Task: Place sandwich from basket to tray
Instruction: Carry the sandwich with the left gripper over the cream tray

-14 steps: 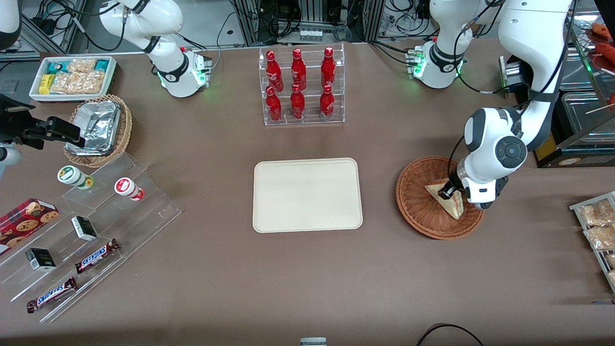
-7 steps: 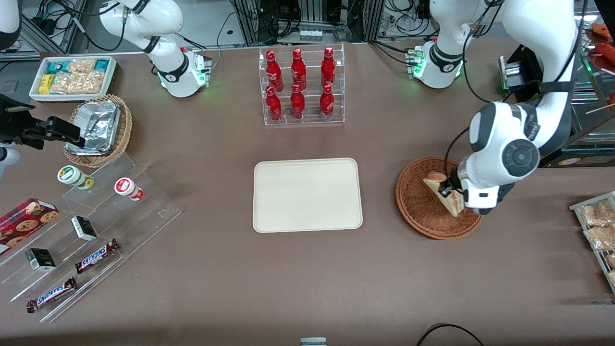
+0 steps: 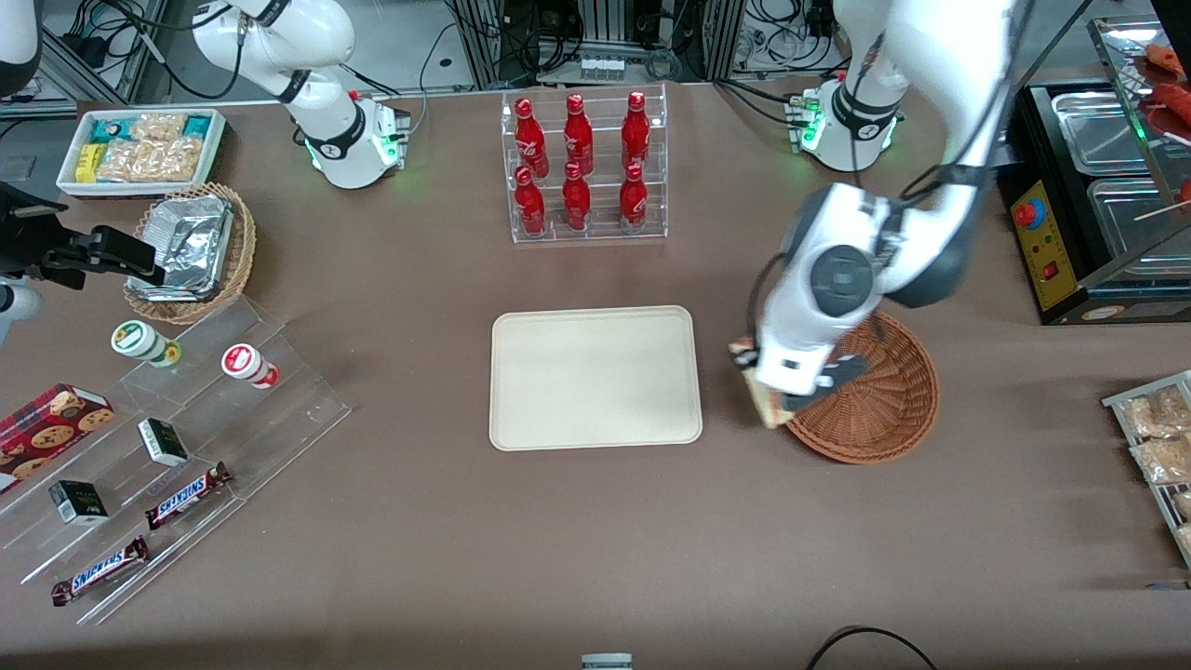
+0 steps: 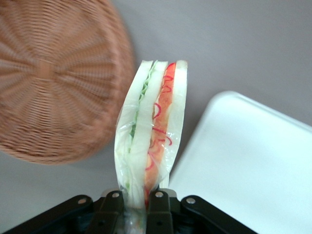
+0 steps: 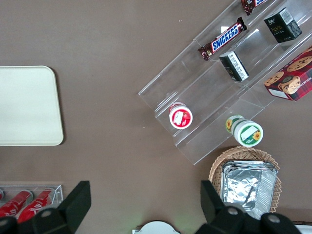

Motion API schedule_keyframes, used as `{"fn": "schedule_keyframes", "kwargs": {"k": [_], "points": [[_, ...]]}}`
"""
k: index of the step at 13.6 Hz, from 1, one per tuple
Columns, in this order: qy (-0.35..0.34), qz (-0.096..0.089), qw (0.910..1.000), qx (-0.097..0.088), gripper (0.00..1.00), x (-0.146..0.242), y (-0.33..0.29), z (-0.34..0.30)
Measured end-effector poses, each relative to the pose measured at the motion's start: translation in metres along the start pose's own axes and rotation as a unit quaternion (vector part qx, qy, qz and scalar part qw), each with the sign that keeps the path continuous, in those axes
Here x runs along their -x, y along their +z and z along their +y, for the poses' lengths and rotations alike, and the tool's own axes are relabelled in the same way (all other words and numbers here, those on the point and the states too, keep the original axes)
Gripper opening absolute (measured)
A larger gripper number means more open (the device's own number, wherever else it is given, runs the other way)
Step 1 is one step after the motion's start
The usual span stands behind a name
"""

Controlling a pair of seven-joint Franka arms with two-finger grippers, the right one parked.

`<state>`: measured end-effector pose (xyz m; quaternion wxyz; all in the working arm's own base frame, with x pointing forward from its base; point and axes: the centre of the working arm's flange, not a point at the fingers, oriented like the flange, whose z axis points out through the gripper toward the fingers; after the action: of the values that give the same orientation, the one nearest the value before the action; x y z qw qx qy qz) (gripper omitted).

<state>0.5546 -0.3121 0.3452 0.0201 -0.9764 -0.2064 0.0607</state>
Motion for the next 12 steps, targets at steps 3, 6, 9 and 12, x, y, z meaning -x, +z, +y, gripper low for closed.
{"fn": "schedule_keyframes", "kwargs": {"k": [3, 6, 9, 12], "points": [[0.070, 0.021, 0.9973, -0.001, 0.15, 0.030, 0.025, 0.059], [0.094, 0.029, 0.9951, 0.008, 0.15, 0.051, 0.044, 0.111], [0.111, 0.037, 0.9930, 0.019, 0.15, 0.069, 0.050, 0.146], [0.116, 0.022, 0.9925, 0.032, 0.15, 0.086, 0.060, 0.168]]}}
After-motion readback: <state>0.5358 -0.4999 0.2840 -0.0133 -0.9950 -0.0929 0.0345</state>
